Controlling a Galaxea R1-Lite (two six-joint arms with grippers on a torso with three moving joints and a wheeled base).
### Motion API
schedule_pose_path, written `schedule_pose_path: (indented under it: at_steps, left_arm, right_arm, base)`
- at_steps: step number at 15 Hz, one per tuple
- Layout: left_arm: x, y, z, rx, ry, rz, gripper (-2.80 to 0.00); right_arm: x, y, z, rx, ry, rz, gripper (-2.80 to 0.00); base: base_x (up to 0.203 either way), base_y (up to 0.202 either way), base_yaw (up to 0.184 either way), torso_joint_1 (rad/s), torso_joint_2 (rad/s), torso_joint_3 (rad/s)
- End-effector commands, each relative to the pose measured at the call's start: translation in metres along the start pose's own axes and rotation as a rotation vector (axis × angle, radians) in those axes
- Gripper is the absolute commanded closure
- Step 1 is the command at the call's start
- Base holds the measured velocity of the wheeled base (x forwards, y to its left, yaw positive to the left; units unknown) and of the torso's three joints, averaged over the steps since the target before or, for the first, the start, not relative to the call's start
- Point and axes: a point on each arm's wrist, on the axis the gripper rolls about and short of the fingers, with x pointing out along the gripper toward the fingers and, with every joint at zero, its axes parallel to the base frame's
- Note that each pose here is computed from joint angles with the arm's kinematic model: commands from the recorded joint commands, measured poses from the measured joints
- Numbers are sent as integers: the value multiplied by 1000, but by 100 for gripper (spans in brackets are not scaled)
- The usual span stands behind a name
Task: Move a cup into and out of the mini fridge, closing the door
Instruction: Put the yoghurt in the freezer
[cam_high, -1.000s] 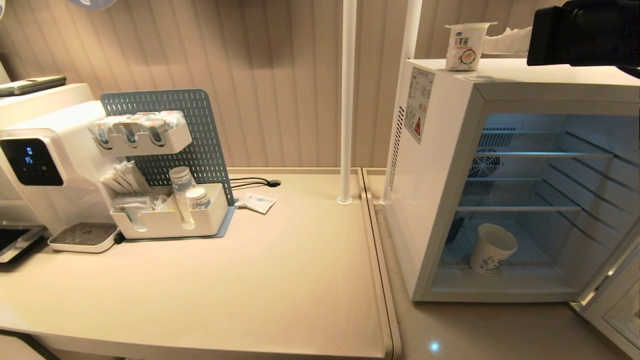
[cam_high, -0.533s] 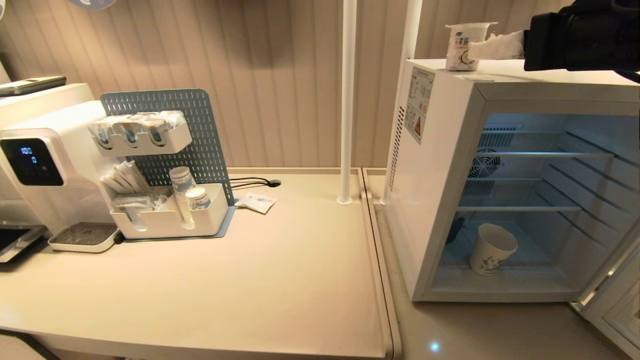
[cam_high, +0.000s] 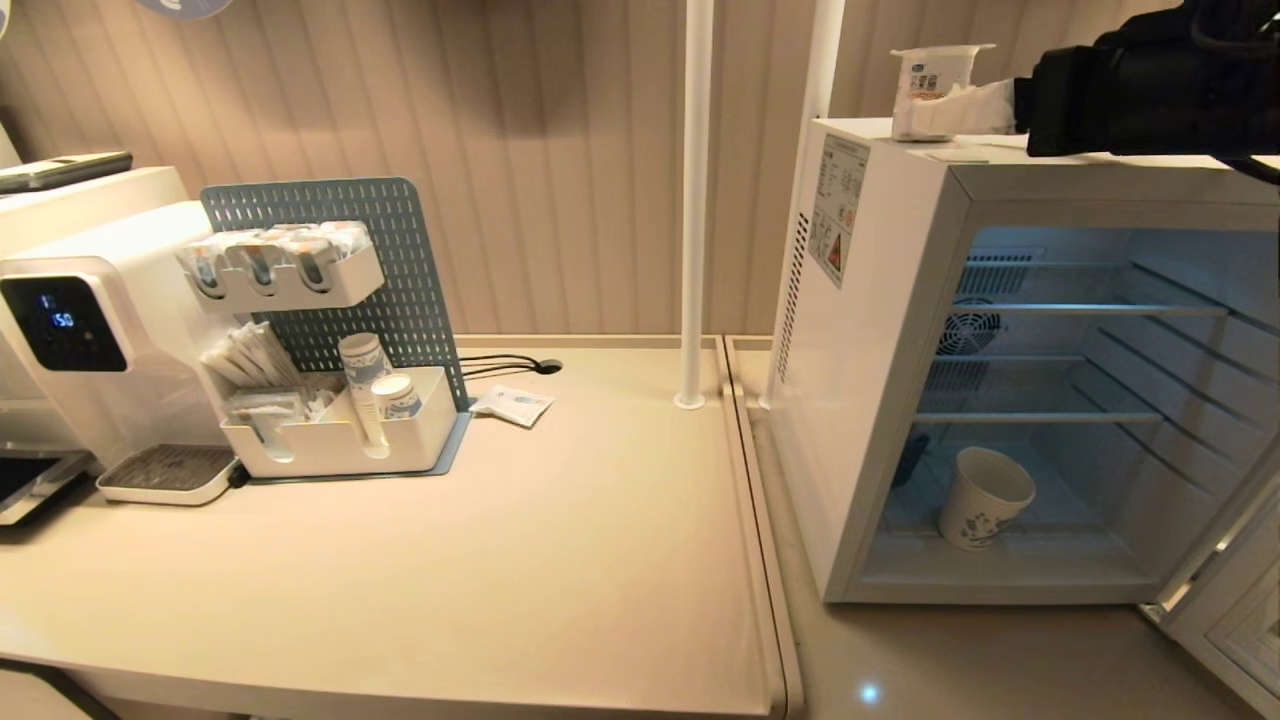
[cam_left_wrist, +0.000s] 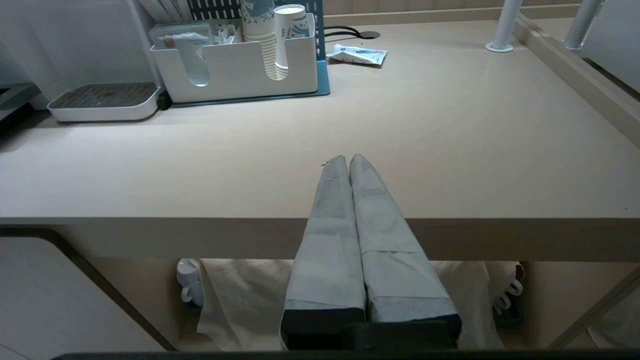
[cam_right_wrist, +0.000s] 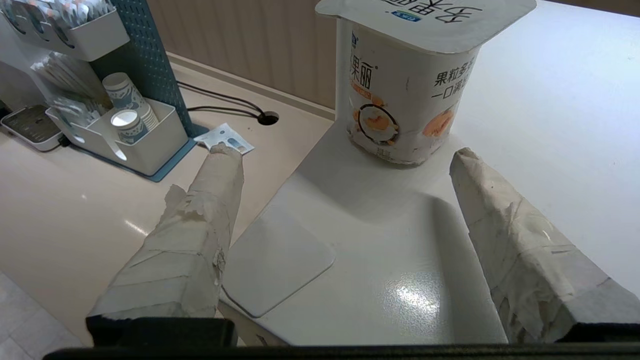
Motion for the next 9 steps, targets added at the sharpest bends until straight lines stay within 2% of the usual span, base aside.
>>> schedule_pose_path:
  at_steps: [1, 3, 5, 9]
  left_arm:
    - [0, 0, 0, 1, 0, 0, 0]
    - [0, 0, 0, 1, 0, 0, 0]
    - [0, 0, 0, 1, 0, 0, 0]
    - [0, 0, 0, 1, 0, 0, 0]
  right_arm:
    - [6, -1, -4, 2, 11, 2, -280]
    - [14, -4, -4, -4, -11, -1, -280]
    - [25, -15, -6, -8, -53, -75, -280]
    - [33, -33, -11, -38, -47, -143, -280]
  base:
    - [0, 0, 0, 0, 0, 0]
    - [0, 0, 0, 0, 0, 0]
    - [0, 0, 0, 0, 0, 0]
    - [0, 0, 0, 0, 0, 0]
